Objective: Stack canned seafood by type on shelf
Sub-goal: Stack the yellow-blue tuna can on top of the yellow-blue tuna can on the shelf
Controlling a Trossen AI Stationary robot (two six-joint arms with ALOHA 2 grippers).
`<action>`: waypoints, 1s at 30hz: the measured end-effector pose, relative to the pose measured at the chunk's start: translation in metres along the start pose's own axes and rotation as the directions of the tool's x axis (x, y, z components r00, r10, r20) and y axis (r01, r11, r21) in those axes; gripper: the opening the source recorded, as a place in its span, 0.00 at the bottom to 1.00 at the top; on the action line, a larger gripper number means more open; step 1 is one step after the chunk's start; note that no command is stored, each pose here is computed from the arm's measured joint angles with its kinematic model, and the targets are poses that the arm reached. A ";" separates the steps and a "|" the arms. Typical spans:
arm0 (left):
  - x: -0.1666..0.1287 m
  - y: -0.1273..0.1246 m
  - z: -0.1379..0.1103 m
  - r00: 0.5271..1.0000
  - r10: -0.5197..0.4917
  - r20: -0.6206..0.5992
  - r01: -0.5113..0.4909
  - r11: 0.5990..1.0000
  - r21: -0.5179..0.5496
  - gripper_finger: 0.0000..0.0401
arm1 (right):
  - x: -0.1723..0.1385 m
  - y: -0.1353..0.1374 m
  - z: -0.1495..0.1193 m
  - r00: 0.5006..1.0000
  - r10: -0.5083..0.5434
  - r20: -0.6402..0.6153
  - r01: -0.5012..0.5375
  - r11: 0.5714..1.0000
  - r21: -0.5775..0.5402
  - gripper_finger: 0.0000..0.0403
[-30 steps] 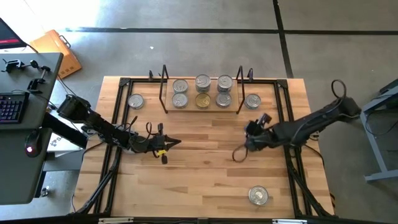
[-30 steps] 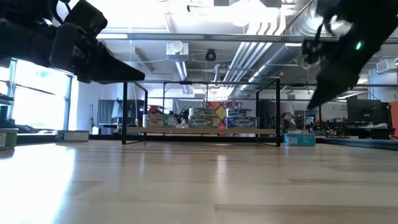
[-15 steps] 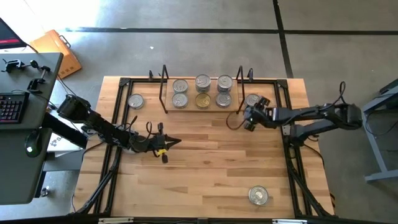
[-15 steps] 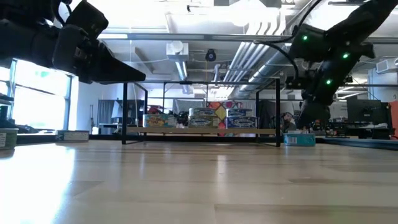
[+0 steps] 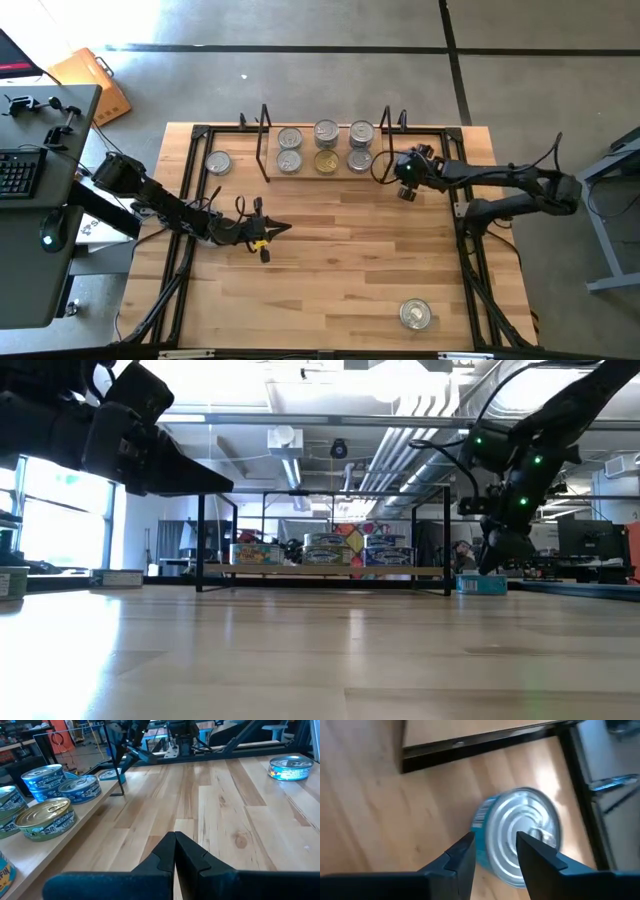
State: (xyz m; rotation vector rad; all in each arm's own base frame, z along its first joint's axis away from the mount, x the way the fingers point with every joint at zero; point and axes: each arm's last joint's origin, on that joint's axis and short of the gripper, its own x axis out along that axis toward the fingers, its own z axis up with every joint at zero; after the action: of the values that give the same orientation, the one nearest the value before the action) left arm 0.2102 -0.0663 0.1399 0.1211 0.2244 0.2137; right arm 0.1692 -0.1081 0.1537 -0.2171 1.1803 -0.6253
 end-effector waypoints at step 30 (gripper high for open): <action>0.000 -0.001 0.000 1.000 -0.016 -0.001 0.016 1.000 -0.017 0.00 | -0.038 0.071 0.021 0.848 0.513 -0.132 -0.427 0.810 0.401 0.01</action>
State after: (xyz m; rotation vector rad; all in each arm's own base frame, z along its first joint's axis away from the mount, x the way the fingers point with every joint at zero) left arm 0.2102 -0.0669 0.1398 0.1025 0.2245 0.1993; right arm 0.2040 -0.0320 0.1587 0.4714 1.2618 -0.4133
